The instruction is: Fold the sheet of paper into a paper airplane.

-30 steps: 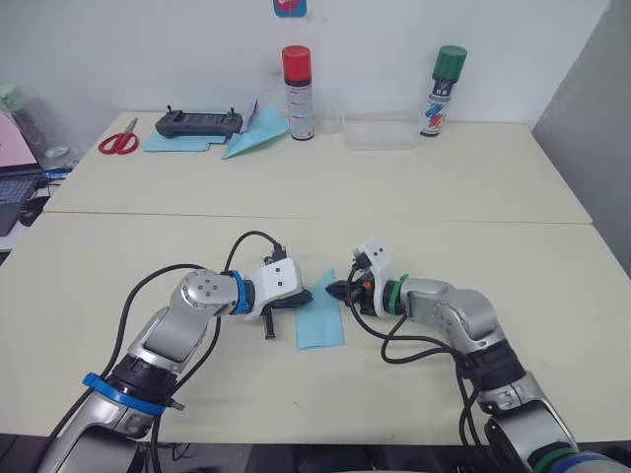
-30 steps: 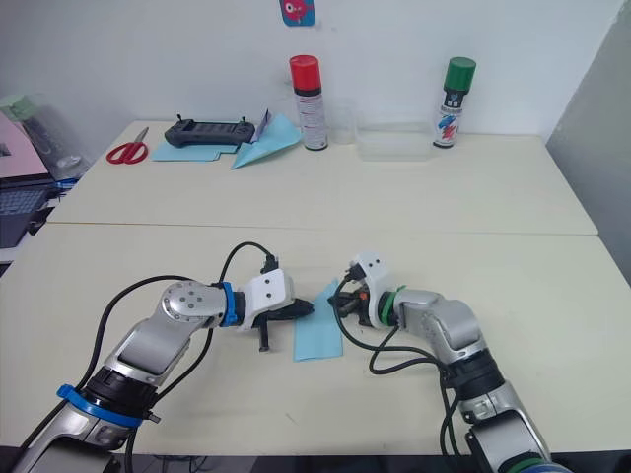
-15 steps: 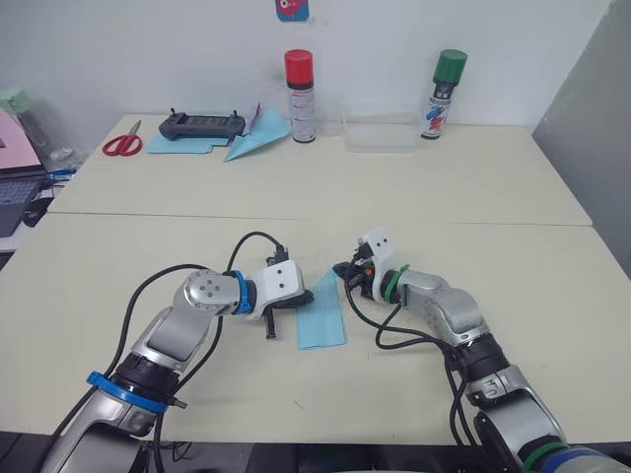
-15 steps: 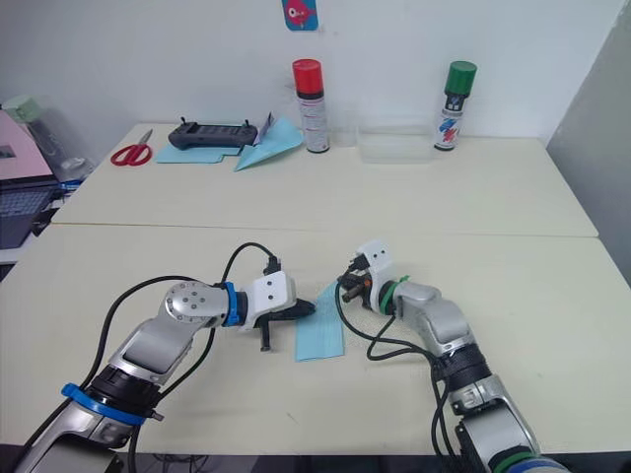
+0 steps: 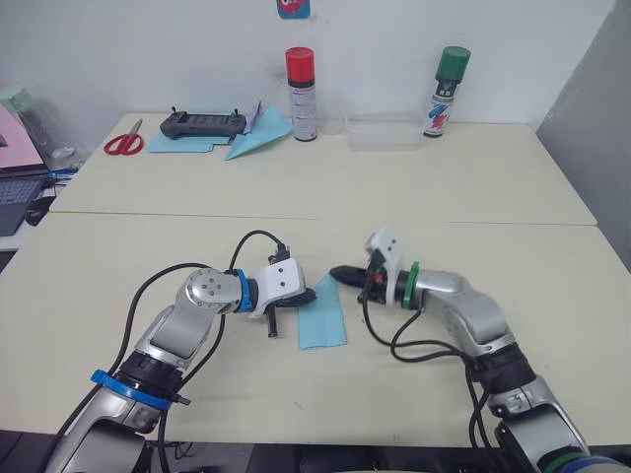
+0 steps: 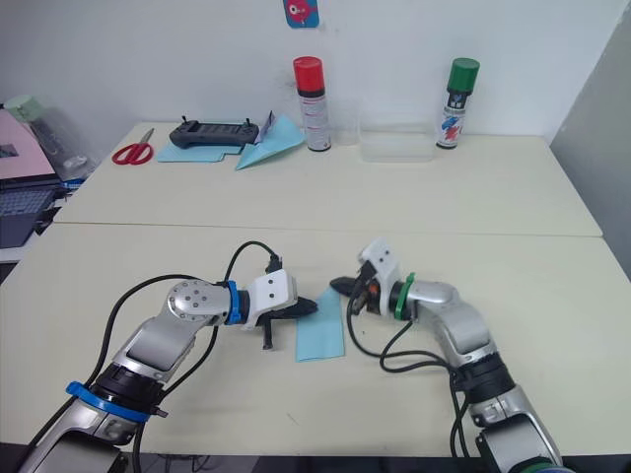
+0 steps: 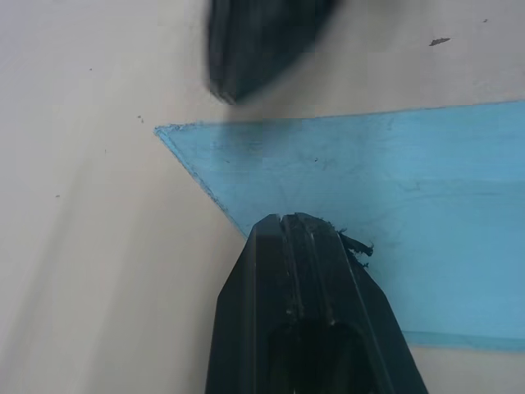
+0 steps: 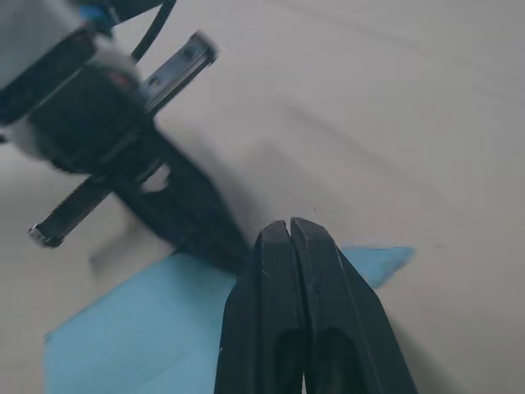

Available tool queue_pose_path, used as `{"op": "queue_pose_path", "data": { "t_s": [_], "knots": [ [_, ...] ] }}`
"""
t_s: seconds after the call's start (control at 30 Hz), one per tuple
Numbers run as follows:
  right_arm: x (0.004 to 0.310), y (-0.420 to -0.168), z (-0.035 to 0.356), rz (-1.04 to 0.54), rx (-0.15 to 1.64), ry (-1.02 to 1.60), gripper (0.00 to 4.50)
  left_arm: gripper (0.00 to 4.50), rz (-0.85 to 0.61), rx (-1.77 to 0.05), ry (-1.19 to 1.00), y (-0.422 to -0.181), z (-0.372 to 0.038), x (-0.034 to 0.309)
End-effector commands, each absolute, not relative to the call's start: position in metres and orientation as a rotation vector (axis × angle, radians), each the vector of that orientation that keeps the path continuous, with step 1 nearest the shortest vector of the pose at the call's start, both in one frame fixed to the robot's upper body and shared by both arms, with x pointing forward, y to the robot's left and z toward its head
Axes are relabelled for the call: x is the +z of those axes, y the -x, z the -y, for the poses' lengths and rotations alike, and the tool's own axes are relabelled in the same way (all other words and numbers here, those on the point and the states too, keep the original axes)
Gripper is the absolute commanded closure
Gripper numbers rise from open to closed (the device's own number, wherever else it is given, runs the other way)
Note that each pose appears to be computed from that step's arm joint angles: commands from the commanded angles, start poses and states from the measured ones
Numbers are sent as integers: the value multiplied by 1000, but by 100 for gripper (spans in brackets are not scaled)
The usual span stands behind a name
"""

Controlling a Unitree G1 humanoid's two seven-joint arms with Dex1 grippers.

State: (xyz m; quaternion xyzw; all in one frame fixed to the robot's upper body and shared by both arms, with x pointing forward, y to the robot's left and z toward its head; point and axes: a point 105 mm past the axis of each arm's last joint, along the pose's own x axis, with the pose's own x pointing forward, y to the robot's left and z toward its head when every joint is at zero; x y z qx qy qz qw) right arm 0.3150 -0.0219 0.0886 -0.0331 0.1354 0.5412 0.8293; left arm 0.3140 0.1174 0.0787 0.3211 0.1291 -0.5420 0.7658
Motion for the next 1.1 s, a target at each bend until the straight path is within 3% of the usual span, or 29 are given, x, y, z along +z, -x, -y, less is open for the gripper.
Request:
{"op": "queue_pose_path", "data": {
  "t_s": [0.03,0.33,0.67,0.93,1.1],
  "knots": [
    [71,-307,23,-322,1166,222,447,450,-400,-1180,-715,-308,-126,52],
    [41,-274,47,-486,1263,321,447,450,-401,-1183,-713,-306,-125,51],
    [40,-243,54,-586,1385,298,447,450,-389,-1177,-696,-308,-121,53],
    [47,-244,68,-586,1405,329,447,450,-385,-1179,-691,-309,-119,52],
    [90,-291,65,-379,1257,209,447,450,-380,-1169,-691,-312,-119,52]
  ]
}}
